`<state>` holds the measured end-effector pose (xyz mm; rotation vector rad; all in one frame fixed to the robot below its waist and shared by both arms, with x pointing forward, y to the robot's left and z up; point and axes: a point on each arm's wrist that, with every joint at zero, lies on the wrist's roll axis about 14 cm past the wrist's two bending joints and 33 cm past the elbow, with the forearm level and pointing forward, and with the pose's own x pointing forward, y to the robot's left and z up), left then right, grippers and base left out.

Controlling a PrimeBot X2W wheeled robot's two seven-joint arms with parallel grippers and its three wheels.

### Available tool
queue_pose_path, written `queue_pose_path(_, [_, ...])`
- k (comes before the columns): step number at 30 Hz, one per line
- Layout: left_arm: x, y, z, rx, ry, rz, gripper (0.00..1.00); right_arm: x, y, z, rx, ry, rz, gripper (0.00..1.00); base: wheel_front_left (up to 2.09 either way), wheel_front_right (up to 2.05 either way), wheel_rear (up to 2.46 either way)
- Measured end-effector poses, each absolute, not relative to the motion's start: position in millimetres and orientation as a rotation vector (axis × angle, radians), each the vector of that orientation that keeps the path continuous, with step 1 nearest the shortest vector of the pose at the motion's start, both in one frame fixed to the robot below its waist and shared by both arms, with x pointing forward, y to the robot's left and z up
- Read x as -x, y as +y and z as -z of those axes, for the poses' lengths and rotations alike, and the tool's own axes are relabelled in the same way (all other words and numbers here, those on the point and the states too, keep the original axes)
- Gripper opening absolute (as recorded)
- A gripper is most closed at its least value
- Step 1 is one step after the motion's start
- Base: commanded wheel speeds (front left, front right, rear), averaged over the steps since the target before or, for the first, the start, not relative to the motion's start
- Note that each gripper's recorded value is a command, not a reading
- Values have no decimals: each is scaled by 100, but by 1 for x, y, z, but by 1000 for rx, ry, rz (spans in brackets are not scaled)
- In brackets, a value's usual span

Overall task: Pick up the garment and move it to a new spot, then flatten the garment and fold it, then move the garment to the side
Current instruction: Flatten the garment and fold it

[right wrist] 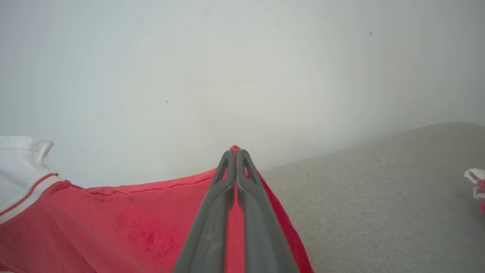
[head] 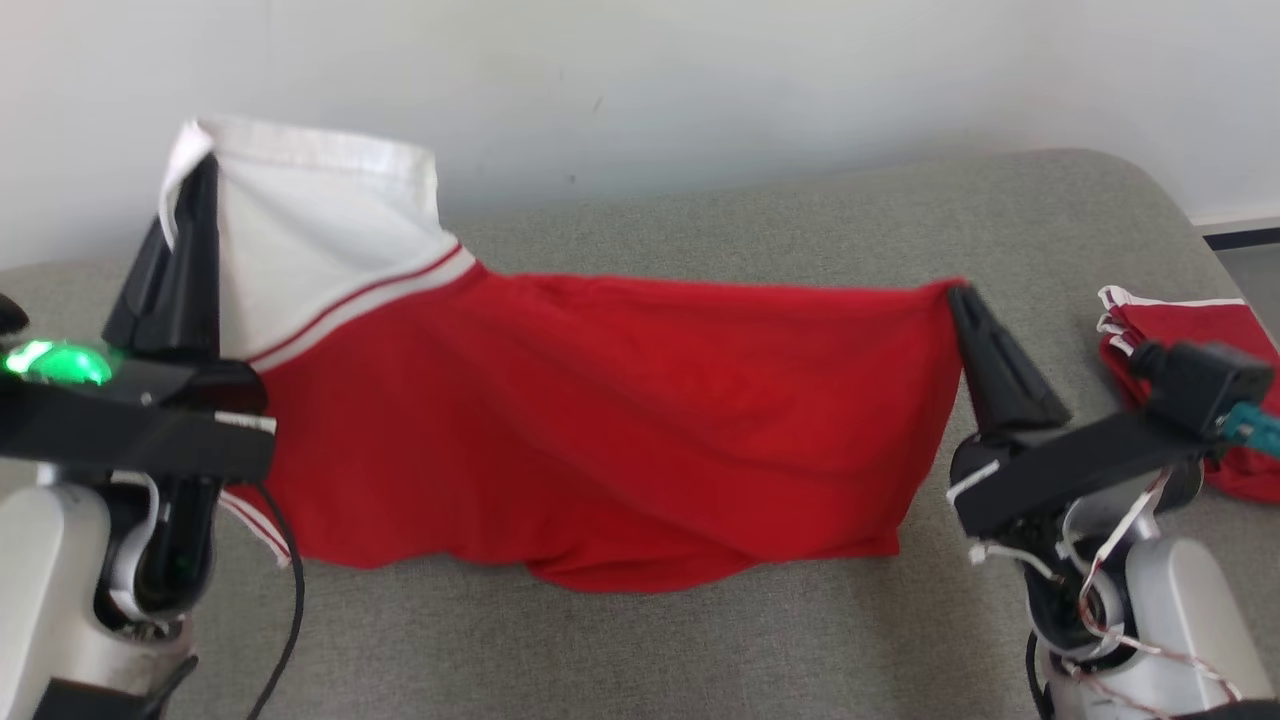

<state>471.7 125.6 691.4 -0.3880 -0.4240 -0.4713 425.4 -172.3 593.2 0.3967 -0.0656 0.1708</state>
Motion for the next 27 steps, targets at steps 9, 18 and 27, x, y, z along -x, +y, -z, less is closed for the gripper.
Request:
queue_pose_path(9, [-475, 120, -752, 478, -547, 531, 0, -438, -184, -677, -334, -272, -206, 0, 0, 0, 0])
queue_pose_path(18, [-481, 118, -794, 528, -620, 562, 0, -442, -174, -740, -206, -397, -262, 0, 0, 0, 0])
queue_pose_path(27, [-514, 119, -803, 596, -611, 527, 0, -472, -174, -770, -130, -421, -280, 0, 0, 0, 0])
